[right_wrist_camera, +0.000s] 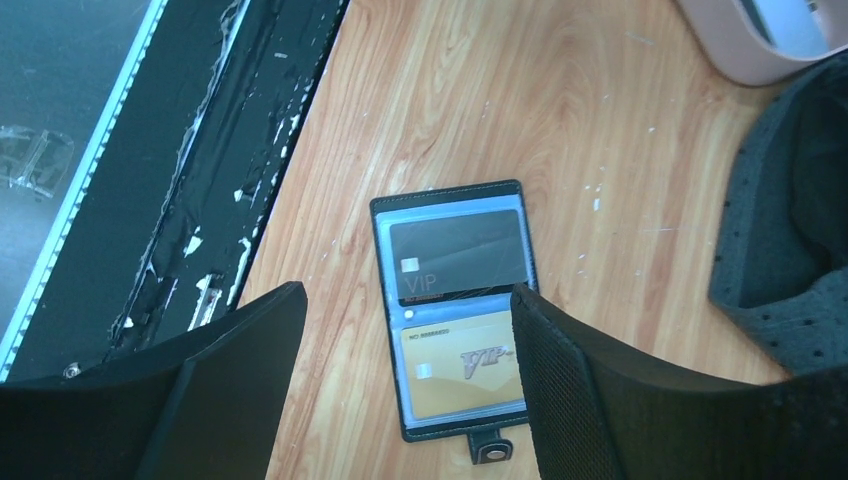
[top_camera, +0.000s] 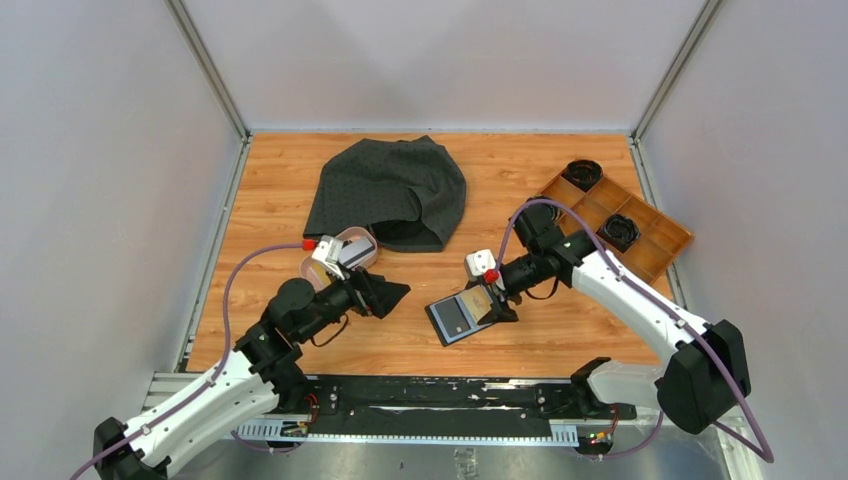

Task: Put the credit cards into the card holder
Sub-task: Turn over the card holder at the center of the board.

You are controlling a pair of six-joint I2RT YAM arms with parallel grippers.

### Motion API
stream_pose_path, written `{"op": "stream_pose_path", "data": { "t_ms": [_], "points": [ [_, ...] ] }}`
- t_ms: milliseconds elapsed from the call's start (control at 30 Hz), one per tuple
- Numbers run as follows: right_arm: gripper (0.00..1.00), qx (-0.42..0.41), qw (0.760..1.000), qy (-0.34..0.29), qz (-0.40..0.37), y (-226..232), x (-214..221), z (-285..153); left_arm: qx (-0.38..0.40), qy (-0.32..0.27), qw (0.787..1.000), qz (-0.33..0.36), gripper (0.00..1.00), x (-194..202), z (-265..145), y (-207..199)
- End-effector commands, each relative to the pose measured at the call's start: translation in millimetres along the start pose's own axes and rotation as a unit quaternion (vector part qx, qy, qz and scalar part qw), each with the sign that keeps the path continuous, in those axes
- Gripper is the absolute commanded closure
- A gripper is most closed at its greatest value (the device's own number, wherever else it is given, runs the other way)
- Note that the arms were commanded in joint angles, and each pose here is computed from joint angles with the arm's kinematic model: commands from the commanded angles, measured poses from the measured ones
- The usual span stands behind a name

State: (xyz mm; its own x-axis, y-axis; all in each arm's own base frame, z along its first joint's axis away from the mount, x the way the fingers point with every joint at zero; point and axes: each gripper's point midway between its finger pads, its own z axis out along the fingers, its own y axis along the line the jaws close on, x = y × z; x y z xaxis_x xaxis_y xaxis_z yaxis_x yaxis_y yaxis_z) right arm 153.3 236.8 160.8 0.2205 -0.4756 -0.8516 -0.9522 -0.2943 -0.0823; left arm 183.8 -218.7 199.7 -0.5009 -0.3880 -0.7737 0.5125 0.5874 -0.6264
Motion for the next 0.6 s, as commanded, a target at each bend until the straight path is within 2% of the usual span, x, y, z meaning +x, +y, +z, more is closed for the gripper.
{"op": "stream_pose_path", "data": {
  "t_ms": [0, 267, 567],
  "points": [
    [0.21, -0.012, 1.0, 0.014, -0.001, 6.7, 22.9, 8.2, -0.009, 0.023, 0.999, -0.045, 0.0, 24.7, -1.5, 13.4],
    [0.22, -0.004, 0.995, 0.089, 0.047, -2.1, 62.4, 10.8, 0.018, 0.045, 0.992, -0.113, 0.01, 49.6, 1.5, 12.3],
    [0.23, 0.003, 0.992, 0.112, 0.052, -4.0, 76.6, 10.3, 0.015, 0.07, 0.988, -0.135, 0.02, 65.5, 5.6, 15.0]
  ]
}}
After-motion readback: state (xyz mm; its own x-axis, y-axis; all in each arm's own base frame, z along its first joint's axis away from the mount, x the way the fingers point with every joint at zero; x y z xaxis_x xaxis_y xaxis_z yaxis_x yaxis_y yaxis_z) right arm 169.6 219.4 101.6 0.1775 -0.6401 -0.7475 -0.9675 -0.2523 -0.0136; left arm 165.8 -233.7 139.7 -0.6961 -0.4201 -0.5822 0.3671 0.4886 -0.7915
